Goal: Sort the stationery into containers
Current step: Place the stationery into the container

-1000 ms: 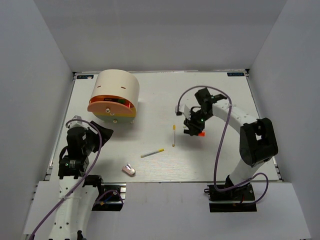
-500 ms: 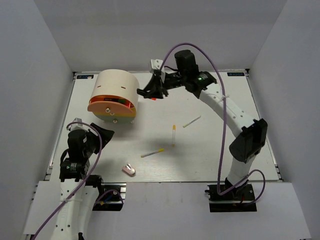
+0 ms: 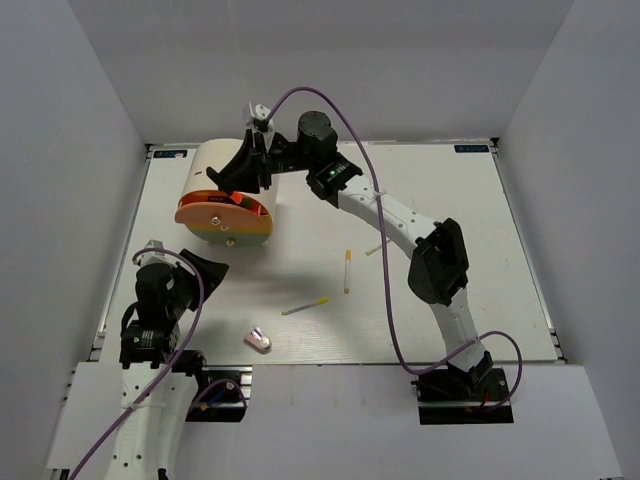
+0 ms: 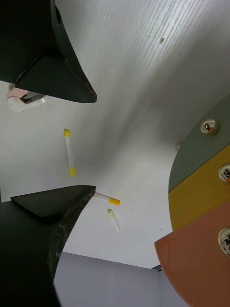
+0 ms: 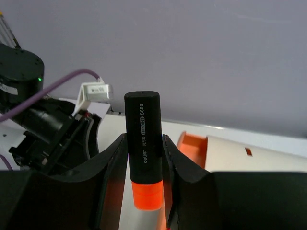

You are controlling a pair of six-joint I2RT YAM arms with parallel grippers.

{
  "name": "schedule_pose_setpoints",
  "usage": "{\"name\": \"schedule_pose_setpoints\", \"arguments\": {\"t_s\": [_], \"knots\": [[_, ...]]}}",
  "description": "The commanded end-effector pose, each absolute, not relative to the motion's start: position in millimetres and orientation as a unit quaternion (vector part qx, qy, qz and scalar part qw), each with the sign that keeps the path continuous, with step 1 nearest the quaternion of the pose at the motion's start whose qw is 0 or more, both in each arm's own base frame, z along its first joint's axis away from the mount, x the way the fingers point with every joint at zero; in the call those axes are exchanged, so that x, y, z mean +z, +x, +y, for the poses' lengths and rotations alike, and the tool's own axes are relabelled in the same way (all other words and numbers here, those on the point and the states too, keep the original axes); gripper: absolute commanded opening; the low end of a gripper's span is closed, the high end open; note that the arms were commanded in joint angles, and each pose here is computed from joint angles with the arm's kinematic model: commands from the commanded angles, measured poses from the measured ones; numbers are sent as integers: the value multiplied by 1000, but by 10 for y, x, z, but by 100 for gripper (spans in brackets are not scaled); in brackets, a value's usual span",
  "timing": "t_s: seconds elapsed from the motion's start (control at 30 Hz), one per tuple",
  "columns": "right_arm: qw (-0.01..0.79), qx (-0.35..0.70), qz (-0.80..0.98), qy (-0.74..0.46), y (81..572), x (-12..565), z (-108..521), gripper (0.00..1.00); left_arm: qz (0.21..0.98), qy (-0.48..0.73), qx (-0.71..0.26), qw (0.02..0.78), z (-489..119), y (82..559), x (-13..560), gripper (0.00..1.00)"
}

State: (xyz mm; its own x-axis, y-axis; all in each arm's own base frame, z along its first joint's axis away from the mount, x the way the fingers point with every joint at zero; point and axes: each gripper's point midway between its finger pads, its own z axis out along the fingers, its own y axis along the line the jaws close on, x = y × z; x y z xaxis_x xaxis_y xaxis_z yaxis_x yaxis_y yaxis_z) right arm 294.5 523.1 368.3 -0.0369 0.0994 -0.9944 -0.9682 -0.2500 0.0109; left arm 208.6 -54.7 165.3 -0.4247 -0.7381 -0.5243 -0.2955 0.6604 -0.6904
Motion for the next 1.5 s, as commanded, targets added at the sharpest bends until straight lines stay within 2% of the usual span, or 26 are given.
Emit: {"name": "schedule_pose_setpoints", "arguments": {"t_s": [0.0, 0.9, 1.47], "knots": [[490, 609, 355, -512, 2765, 4192, 5223, 0, 804, -325, -261, 425, -559, 2051, 1610, 79], [496, 582, 398, -507, 3140, 3548, 5390, 0, 805, -329, -255, 423, -543, 1985, 1586, 79], [482, 567, 425, -515, 3301, 3208, 5350, 4, 800, -335, -257, 427, -527, 1996, 1628, 79]]}}
